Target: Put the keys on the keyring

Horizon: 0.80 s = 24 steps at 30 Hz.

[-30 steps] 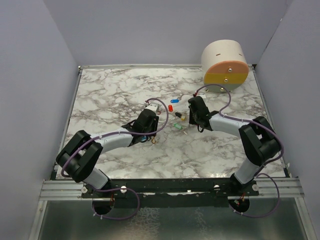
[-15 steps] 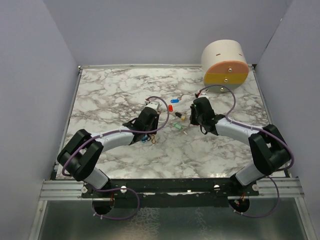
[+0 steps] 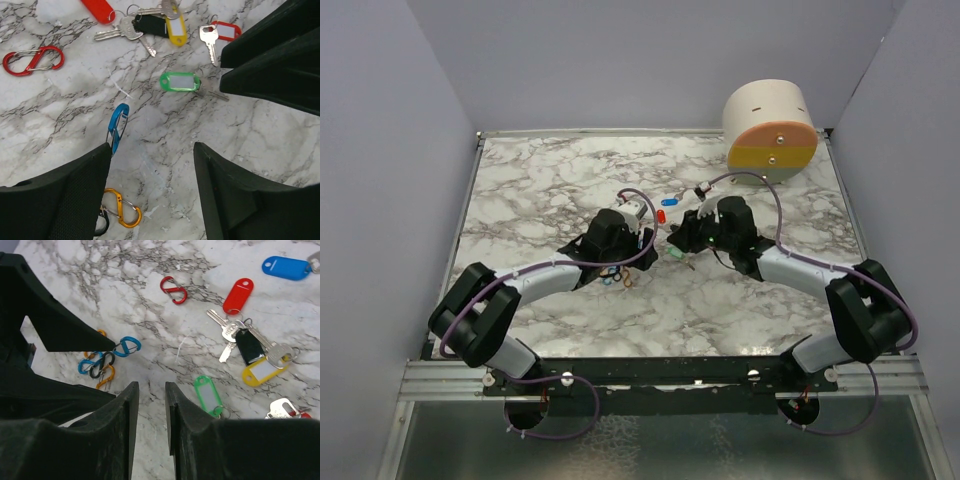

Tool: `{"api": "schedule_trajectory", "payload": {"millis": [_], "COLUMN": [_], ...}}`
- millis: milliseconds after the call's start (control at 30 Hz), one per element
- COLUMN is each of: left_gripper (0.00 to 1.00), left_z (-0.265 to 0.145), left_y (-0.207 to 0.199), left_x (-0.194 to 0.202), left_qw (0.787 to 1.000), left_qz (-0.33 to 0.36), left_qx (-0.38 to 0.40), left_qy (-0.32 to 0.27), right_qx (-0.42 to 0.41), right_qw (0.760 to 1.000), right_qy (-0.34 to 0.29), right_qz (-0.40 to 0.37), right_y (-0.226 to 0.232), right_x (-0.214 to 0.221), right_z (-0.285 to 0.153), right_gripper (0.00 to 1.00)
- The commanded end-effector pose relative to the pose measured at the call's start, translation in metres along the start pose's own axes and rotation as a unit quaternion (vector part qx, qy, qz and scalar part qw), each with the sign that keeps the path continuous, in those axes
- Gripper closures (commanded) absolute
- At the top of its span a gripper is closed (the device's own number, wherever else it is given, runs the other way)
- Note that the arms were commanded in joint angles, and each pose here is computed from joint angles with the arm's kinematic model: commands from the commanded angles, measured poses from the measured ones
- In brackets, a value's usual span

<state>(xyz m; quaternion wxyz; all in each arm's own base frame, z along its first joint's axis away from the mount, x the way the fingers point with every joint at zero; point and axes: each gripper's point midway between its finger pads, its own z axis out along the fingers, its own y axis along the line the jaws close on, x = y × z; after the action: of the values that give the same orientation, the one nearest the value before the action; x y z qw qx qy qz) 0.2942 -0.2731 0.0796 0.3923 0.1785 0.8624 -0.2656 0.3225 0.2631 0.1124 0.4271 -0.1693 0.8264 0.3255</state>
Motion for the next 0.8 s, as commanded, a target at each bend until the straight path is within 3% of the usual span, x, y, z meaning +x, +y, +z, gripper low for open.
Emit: {"api": "schedule_trajectory", "payload": {"millis": [0,767], "left_gripper": [0.30,0.31], "left_z": [-0.011,-0.011], "left_y": [-0.029,-0.046], "left_x": [-0.016,-0.024], "left_qw": [0.996,0.990], "left_qz": [0.000,0.009], "left_qx": [0.090,0.136], "left_qy": [-0.022,-0.017], "right_qx": [-0.070,-0.157], "right_qw": [0.997,0.987], "right_qy": [-0.007,0.006], "right_qz": [-0.012,-0.012], "right_y": [0.021,0.041], "right_x": [-0.002,0.003], "right_z": [0.004,0.030], "right_gripper": [0.70,0.61]}}
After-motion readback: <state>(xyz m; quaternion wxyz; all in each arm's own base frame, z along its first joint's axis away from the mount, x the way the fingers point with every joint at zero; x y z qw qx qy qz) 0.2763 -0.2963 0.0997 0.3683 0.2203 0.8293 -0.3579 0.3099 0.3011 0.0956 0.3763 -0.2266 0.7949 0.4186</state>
